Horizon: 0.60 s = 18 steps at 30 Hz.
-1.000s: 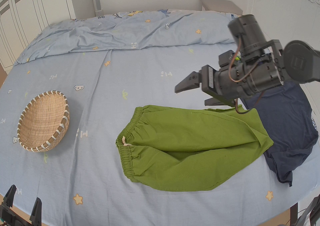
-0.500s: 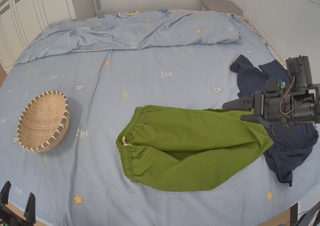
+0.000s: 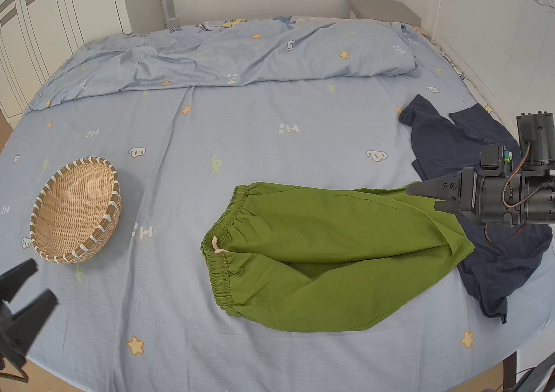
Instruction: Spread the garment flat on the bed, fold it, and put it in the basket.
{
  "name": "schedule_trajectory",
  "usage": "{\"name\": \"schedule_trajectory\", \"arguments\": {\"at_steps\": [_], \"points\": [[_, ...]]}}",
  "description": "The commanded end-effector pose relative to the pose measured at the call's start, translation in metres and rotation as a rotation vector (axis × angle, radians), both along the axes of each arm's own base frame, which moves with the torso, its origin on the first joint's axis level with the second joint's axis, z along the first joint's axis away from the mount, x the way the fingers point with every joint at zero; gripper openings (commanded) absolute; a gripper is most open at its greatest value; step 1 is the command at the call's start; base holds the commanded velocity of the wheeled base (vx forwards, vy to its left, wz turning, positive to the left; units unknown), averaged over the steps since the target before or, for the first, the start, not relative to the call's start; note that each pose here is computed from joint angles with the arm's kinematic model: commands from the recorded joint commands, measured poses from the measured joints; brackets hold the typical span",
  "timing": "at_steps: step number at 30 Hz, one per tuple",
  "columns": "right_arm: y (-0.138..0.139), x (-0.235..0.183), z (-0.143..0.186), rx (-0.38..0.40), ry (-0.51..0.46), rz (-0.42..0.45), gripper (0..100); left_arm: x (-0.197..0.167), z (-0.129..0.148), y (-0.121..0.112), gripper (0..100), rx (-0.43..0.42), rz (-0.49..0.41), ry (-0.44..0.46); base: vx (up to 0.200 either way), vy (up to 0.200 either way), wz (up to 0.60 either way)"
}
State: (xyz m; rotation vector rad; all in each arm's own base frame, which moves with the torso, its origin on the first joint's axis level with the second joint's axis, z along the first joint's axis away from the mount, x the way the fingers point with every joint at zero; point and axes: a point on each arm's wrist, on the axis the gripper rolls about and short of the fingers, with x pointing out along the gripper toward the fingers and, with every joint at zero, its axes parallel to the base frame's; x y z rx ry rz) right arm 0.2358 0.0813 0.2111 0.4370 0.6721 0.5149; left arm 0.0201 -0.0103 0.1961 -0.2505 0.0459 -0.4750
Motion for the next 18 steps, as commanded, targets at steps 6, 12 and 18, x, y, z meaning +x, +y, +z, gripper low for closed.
{"name": "schedule_trajectory", "arguments": {"at_steps": [6, 12, 18], "points": [[-0.025, -0.035, 0.008, 0.023, -0.102, -0.010, 100, 0.108, -0.100, -0.068, 100, 0.024, -0.667, 0.593, 0.000, 0.000, 0.00], [-0.030, -0.034, 0.004, -0.011, -0.117, -0.015, 100, 0.130, -0.158, -0.069, 100, 0.271, -0.708, 0.670, 0.000, 0.000, 0.00], [-0.032, -0.035, 0.005, -0.011, -0.124, -0.020, 100, 0.142, -0.166, -0.062, 100, 0.259, -0.664, 0.643, 0.000, 0.000, 0.00]]}}
